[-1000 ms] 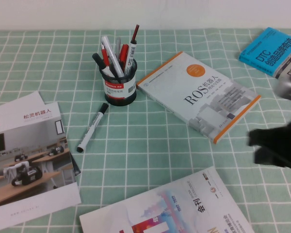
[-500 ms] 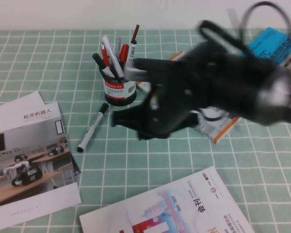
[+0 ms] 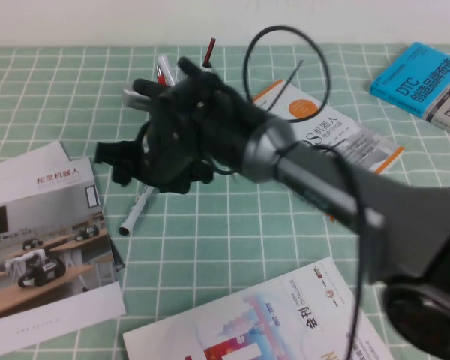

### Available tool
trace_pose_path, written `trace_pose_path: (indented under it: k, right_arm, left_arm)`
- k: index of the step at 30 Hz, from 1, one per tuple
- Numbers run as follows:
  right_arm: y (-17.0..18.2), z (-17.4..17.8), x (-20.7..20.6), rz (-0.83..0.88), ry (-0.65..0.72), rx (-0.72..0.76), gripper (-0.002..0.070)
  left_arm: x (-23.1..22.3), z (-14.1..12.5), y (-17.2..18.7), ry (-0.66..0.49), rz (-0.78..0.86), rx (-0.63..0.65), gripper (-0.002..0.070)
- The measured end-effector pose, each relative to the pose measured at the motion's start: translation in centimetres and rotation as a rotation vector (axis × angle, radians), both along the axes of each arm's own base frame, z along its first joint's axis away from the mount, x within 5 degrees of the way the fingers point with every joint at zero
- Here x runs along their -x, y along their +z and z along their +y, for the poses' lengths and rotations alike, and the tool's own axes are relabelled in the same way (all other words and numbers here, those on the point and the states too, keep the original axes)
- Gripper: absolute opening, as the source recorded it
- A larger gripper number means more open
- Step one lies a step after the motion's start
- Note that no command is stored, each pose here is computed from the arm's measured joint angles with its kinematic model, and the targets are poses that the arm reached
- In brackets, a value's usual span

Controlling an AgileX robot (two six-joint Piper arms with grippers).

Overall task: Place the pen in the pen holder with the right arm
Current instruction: Pick up the pen on the table

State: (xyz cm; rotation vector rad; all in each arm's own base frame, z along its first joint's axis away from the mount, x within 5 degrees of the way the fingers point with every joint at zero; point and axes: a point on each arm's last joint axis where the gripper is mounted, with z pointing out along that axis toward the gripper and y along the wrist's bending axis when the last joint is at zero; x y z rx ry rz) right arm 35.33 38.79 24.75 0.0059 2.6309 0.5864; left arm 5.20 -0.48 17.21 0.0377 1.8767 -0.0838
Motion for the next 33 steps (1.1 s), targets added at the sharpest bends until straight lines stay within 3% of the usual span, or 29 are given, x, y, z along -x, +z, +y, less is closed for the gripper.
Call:
trace_pose_path:
  k: [8,15,28,33]
  right_arm:
    - [-2.4,2.4,-2.0,-0.016,-0.023,-0.044,0.0424]
    - [-5.1,2.6,-2.5,0.023,-0.031,0.039,0.0424]
    - [-5.7,2.1,-2.8,-0.011,-0.029,0.117,0.0421]
    - [-5.8,2.0,-2.7,-0.017,0.017,0.16,0.0378]
  left_arm:
    - [0.0,0.0,0.0,0.0,0.0,0.0,-0.0006]
    - [0.0,0.0,0.0,0.0,0.0,0.0,-0.0006]
    - [0.0,0.0,0.0,0.0,0.0,0.0,-0.0006]
    - [0.0,0.0,0.0,0.0,0.0,0.0,-0.0006]
